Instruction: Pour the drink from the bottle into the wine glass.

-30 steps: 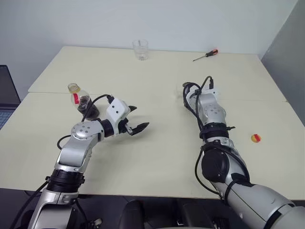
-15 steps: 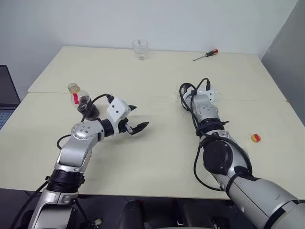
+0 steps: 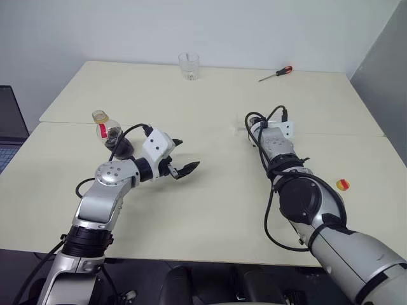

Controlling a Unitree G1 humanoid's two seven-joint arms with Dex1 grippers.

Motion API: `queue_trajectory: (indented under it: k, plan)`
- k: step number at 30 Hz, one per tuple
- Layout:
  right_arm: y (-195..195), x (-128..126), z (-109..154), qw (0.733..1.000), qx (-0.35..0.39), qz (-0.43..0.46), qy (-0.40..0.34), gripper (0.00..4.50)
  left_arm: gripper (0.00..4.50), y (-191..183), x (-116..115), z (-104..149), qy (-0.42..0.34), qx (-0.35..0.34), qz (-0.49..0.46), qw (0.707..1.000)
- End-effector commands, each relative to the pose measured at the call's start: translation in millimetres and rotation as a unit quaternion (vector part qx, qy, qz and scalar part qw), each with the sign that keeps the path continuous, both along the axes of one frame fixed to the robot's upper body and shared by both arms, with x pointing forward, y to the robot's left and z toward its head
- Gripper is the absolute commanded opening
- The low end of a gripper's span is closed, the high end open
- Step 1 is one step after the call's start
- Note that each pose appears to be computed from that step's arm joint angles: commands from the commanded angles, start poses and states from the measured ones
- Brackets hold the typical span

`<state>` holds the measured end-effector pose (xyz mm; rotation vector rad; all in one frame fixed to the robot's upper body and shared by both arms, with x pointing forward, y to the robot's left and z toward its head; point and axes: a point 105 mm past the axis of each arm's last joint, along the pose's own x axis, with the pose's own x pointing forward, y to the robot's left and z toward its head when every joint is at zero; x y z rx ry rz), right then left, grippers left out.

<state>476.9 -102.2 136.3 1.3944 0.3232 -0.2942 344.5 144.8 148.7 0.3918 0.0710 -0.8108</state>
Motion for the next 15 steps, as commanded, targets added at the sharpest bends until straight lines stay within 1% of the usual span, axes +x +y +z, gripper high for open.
queue_trajectory:
  k: [1, 5, 11, 14, 15]
  plan:
    - [-3, 5, 20, 1.0, -0.005, -0.007, -0.028, 1.5, 4.5, -4, -2, 17, -0.03, -0.003, -0.007, 1.0]
    - [-3, 5, 20, 1.0, -0.008, -0.006, -0.029, 0.2, 4.5, -2, -3, 17, -0.031, -0.002, -0.005, 1.0]
    - [-3, 5, 21, 0.999, -0.01, -0.007, -0.029, 0.17, 4.5, 0, -4, 18, -0.032, -0.001, -0.002, 0.999]
    - [-5, 7, 26, 0.999, -0.014, -0.006, -0.038, 0.17, 4.5, 0, -4, 18, -0.033, -0.001, -0.001, 0.999]
    - [-6, 8, 34, 0.998, -0.03, -0.004, -0.056, 0.17, 4.5, 0, -4, 17, -0.033, -0.001, 0.0, 0.999]
